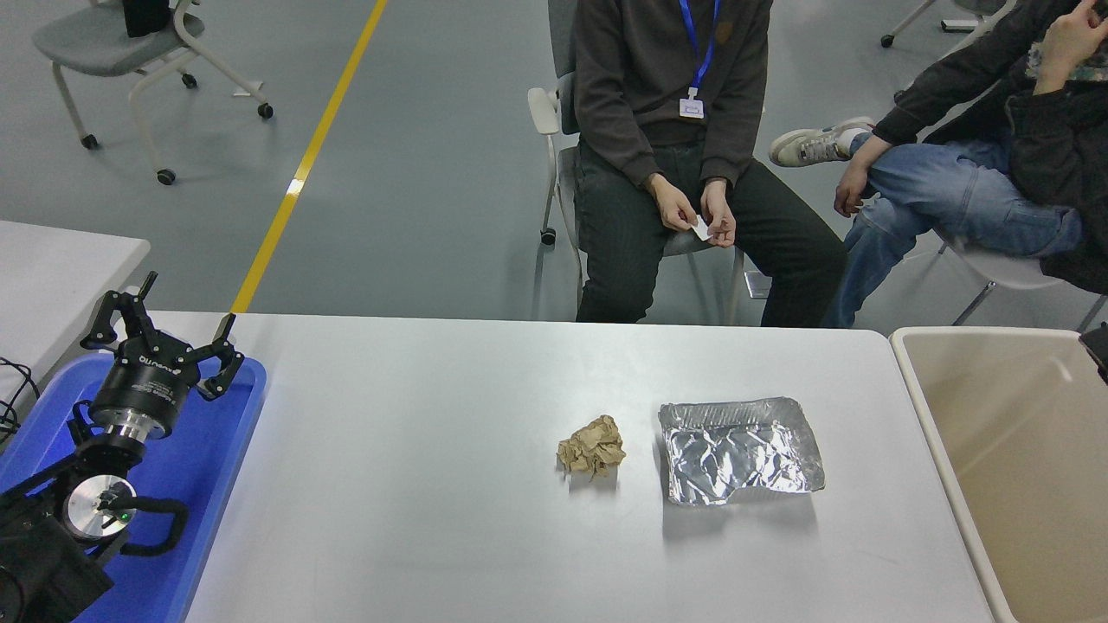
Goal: Clean the table surface
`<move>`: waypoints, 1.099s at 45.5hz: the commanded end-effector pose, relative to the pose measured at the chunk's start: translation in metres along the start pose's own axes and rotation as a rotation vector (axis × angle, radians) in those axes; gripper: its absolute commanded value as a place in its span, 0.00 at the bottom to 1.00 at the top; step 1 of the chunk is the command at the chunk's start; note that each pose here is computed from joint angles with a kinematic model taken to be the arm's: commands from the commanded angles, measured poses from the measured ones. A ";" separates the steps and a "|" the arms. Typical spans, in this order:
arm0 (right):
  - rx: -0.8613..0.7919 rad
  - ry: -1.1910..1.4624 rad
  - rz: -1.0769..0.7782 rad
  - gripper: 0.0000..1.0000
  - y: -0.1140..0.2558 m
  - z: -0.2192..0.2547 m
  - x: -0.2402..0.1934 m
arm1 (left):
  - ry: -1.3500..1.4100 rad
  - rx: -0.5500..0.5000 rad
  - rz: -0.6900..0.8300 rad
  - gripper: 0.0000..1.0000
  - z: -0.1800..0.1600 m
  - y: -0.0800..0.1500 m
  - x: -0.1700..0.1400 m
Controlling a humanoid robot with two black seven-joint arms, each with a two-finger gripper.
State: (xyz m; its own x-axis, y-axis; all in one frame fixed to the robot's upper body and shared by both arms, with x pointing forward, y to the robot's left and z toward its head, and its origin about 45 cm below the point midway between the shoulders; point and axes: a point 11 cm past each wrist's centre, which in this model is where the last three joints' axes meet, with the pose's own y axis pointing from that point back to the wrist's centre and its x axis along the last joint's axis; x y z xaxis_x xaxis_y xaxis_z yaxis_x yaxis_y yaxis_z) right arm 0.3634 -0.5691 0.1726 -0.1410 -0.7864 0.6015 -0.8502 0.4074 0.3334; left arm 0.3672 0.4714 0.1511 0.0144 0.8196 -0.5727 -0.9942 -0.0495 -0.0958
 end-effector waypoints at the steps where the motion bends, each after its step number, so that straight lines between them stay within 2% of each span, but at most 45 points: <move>1: 0.080 -0.258 -0.043 1.00 0.005 -0.036 -0.011 | 0.000 0.000 0.000 1.00 0.000 0.000 0.000; 9: 0.162 -0.397 -0.125 1.00 0.020 -0.052 -0.029 | 0.000 0.000 0.000 1.00 0.000 0.000 0.000; 33: 0.277 -0.571 -0.327 1.00 0.064 -0.078 -0.081 | 0.000 0.000 0.000 1.00 0.000 0.000 0.000; 50: 0.410 -0.786 -0.323 1.00 0.087 -0.087 -0.093 | 0.000 0.000 0.000 1.00 0.000 0.000 0.000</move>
State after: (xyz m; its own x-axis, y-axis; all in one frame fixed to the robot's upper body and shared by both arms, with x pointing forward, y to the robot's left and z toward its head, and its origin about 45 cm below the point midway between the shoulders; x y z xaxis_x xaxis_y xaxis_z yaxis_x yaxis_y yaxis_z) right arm 0.3545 -0.4341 0.2055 -0.0463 -0.9952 -0.0866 -0.9912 0.0350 0.1278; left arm 0.3672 0.4714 0.1511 0.0143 0.8197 -0.5726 -0.9942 -0.0495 -0.0956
